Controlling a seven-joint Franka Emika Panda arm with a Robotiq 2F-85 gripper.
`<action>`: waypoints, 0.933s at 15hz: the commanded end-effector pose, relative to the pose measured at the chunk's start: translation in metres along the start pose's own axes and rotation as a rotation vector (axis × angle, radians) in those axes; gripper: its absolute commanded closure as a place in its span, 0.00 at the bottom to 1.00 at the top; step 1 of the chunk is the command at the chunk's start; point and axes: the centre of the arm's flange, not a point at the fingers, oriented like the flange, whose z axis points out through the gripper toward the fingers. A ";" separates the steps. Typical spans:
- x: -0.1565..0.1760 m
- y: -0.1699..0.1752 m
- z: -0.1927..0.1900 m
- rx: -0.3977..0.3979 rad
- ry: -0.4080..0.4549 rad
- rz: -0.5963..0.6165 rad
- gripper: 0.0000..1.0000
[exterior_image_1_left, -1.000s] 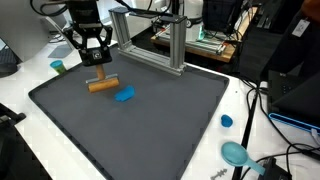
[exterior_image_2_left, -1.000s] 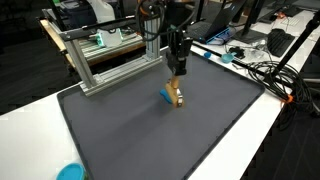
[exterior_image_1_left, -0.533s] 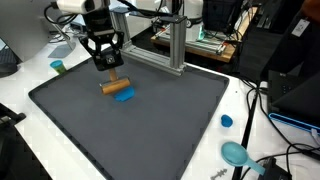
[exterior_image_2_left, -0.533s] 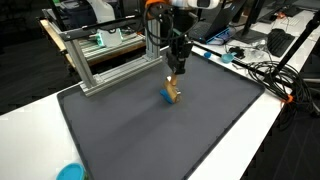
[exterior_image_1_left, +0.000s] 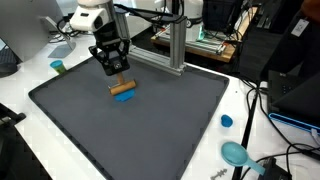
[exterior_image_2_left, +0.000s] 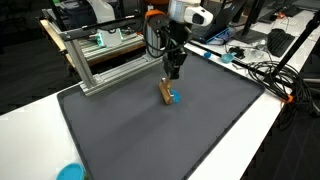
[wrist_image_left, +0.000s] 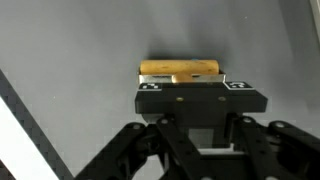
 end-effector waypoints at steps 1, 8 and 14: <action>0.000 -0.009 0.009 0.019 -0.036 -0.006 0.78; 0.003 -0.015 0.035 0.044 -0.106 -0.023 0.78; -0.039 0.030 -0.042 0.091 0.020 0.181 0.78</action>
